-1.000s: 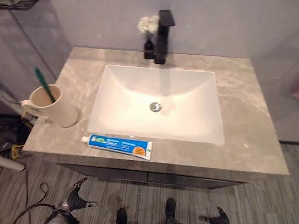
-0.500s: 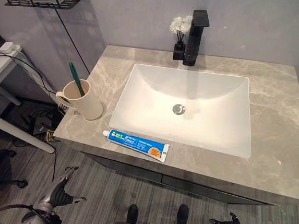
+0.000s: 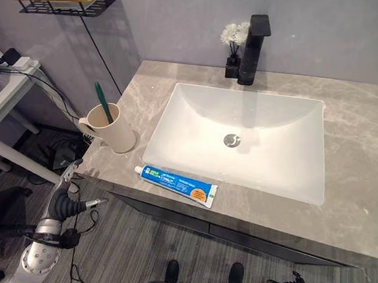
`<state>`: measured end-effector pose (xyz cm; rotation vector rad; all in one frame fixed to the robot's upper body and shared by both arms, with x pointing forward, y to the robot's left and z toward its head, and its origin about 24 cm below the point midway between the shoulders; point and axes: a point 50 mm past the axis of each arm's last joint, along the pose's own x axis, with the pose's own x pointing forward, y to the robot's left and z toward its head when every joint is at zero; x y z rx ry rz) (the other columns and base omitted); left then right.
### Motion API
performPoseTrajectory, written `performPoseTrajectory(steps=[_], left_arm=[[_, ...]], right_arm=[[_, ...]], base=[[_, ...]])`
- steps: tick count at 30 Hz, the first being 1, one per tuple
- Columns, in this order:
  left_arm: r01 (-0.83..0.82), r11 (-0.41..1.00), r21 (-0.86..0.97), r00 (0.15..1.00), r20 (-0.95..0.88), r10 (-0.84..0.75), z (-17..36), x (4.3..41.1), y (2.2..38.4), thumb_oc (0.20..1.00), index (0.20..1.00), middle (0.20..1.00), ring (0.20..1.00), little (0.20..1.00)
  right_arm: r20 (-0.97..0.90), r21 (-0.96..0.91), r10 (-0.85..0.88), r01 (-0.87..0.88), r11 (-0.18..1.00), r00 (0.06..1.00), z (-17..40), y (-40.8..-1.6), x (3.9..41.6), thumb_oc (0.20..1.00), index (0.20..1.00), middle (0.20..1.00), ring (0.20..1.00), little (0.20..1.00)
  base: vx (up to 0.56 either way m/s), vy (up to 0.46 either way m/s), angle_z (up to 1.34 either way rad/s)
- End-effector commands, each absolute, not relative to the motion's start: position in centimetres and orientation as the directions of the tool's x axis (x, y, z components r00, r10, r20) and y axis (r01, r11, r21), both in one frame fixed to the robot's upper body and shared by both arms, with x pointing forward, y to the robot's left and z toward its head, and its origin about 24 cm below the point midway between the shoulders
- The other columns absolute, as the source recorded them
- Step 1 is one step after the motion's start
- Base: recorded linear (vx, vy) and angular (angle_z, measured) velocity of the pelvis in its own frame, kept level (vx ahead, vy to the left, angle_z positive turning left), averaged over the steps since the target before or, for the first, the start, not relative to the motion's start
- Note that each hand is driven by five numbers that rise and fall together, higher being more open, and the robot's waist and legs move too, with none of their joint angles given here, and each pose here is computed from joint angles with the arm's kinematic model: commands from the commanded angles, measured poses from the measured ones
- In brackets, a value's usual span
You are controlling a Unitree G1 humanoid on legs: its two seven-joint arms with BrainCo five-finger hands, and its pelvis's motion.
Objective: Put brush and paste in cup on sink, flatten towel.
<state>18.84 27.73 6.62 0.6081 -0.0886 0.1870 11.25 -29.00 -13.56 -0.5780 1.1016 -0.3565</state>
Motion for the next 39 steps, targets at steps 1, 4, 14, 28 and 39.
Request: performPoseTrajectory(steps=[1, 4, 14, 28, 39], left_arm=[[-0.225, 0.826, 0.516, 0.956, 0.282, 0.084, 10.2, 20.0, 27.7, 1.000, 1.000, 1.000, 1.000, 1.000], [-0.206, 0.832, 0.515, 0.953, 0.300, 0.049, 11.0, 20.4, 27.4, 1.000, 1.000, 1.000, 1.000, 1.000], [-0.060, 0.781, 0.622, 0.946, 0.285, -0.154, 14.0, 21.2, 26.9, 1.000, 1.000, 1.000, 1.000, 1.000], [0.014, 0.696, 0.718, 0.952, 0.204, -0.229, 16.3, 20.8, 28.6, 1.000, 1.000, 1.000, 1.000, 1.000], [0.105, 0.649, 0.753, 0.959, 0.095, -0.265, 13.9, 21.3, 28.0, 1.000, 1.000, 1.000, 1.000, 1.000]], right_arm=[[-0.727, -0.592, -0.547, 0.024, 0.805, 0.416, -13.4, -28.6, 12.6, 1.000, 1.000, 1.000, 1.000, 1.000], [-0.736, -0.583, -0.550, 0.042, 0.811, 0.395, -13.5, -28.7, 12.2, 1.000, 1.000, 1.000, 1.000, 1.000], [-0.764, -0.553, -0.545, 0.084, 0.829, 0.346, -13.9, -29.1, 10.8, 1.000, 1.000, 1.000, 1.000, 1.000], [-0.790, -0.531, -0.521, 0.064, 0.845, 0.322, -14.2, -29.1, 9.7, 1.000, 1.000, 1.000, 1.000, 1.000], [-0.763, -0.554, -0.528, 0.043, 0.831, 0.373, -13.7, -29.3, 11.2, 1.000, 1.000, 1.000, 1.000, 1.000]], base=[[0.03, 0.053, -0.23], [0.03, 0.048, -0.25], [0.01, 0.041, -0.18], [0.00, 0.009, -0.02], [-0.01, 0.018, -0.01]])
